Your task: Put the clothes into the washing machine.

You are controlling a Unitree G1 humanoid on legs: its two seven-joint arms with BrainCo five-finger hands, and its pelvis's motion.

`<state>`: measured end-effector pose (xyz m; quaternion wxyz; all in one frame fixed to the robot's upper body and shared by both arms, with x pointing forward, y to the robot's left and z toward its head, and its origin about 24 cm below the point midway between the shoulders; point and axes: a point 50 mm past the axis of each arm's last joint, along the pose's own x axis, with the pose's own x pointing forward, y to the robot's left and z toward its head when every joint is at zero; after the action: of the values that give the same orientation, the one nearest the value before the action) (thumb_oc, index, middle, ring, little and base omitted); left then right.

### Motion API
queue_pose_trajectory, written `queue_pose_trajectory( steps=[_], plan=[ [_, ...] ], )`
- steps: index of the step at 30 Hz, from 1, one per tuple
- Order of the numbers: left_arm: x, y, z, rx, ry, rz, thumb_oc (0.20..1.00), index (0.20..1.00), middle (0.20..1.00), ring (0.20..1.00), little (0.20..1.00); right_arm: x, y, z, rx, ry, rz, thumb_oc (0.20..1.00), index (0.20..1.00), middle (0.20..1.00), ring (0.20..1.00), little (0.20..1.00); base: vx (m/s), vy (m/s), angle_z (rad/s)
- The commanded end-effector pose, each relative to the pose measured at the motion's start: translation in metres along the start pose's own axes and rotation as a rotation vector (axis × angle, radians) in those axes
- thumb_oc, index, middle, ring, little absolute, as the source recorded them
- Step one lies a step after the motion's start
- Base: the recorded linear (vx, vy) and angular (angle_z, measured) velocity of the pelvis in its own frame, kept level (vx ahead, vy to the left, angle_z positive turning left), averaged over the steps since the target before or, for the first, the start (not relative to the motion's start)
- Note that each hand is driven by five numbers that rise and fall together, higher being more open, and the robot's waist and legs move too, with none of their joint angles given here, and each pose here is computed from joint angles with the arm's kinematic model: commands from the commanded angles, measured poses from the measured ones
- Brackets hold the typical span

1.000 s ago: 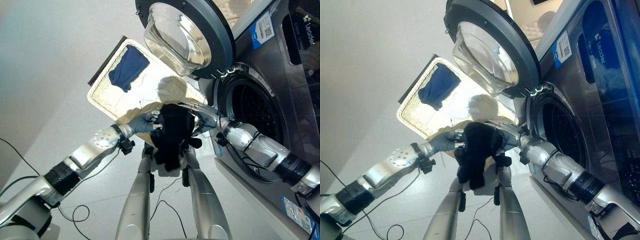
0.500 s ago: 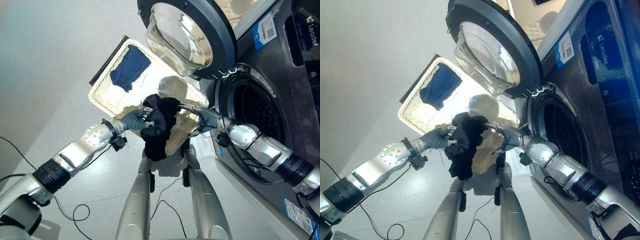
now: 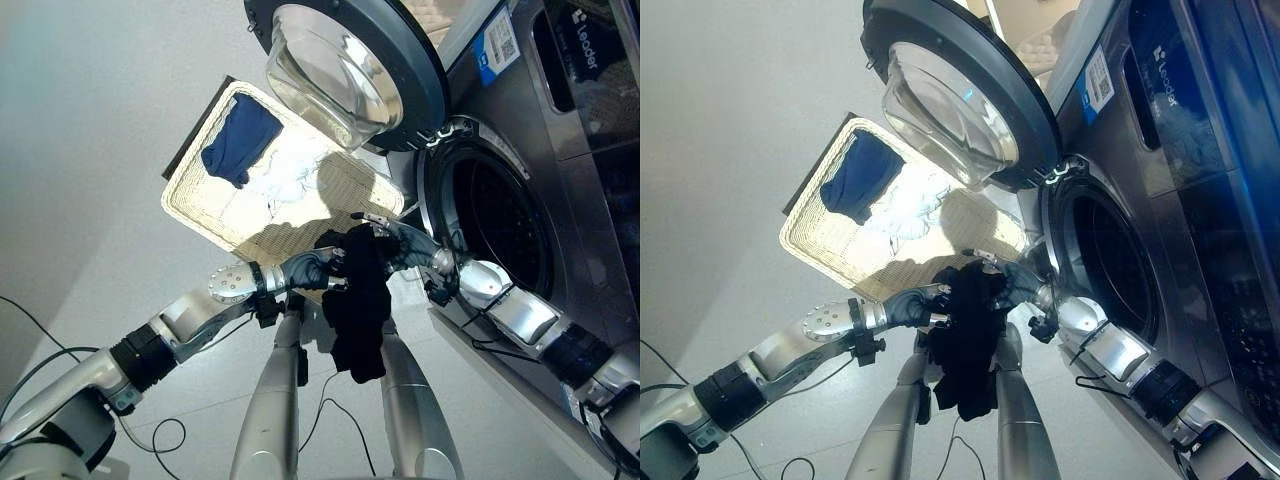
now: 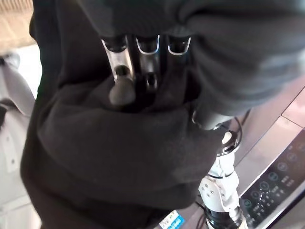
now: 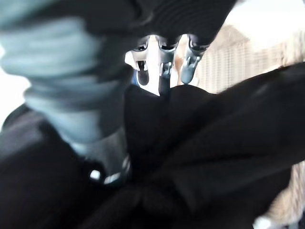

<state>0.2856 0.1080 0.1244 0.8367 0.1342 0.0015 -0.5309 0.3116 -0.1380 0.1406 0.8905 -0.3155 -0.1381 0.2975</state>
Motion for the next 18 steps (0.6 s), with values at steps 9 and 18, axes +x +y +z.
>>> queue_pose_trajectory(
  steps=[9, 18],
  plan=[
    [0.006, -0.007, 0.019, -0.030, -0.182, 0.023, 0.200, 0.200, 0.200, 0.200, 0.200, 0.005, 0.010, 0.035, -0.035, -0.195, -0.057, 1.000, 1.000, 1.000, 1.000, 1.000, 0.00, 0.011, -0.01],
    [-0.002, 0.000, 0.020, -0.007, -0.165, 0.052, 0.200, 0.200, 0.200, 0.200, 0.200, -0.001, 0.003, 0.033, -0.183, -0.172, -0.020, 1.000, 1.000, 1.000, 1.000, 1.000, 0.00, 0.000, 0.00]
  ],
)
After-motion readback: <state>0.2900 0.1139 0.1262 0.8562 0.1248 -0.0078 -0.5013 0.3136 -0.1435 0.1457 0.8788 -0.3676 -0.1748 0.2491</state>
